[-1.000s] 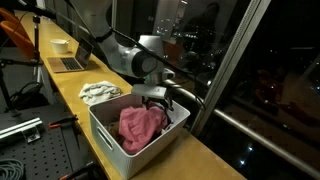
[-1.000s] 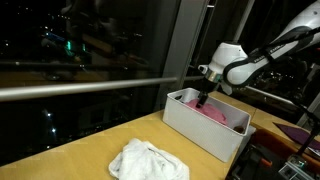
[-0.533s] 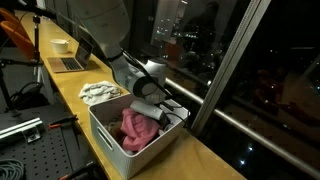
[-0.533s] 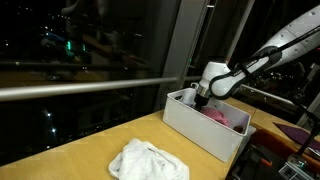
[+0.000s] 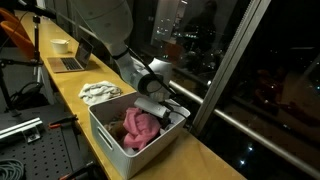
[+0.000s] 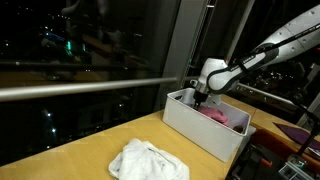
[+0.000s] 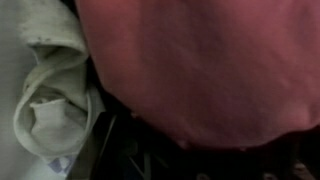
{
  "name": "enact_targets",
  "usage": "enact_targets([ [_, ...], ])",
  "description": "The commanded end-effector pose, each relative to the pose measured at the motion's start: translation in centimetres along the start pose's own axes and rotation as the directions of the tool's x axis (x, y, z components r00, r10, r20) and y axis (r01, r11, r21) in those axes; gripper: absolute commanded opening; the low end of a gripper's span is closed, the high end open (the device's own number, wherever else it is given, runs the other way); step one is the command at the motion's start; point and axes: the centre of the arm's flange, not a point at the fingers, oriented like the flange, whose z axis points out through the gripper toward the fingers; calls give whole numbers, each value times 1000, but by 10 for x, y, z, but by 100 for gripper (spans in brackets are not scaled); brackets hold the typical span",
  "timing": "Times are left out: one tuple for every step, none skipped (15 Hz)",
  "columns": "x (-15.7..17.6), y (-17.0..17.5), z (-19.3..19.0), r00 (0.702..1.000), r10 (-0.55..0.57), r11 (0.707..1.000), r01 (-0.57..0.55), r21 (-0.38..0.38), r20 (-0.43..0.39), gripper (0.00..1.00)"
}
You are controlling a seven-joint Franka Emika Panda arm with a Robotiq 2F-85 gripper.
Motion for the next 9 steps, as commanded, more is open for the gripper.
enact_targets([
  [-12,-22,-59,999,12,1000,-12,16,-42,13],
  [-14,-30,-73,999,4,1000,-4,12,-53,7],
  [-16,-42,-93,998,-9,1000,9,4,-65,1],
  [-18,-53,-108,997,-23,1000,23,-3,-75,0],
  [-19,-63,-125,995,-39,999,38,-7,-88,0],
  [-21,-73,-142,994,-52,999,51,-13,-98,0],
  [-22,-81,-162,991,-67,998,64,-28,-113,1],
  [-23,-91,-181,989,-81,996,76,-44,-126,0],
  [-25,-101,-200,985,-98,994,89,-68,-143,0],
])
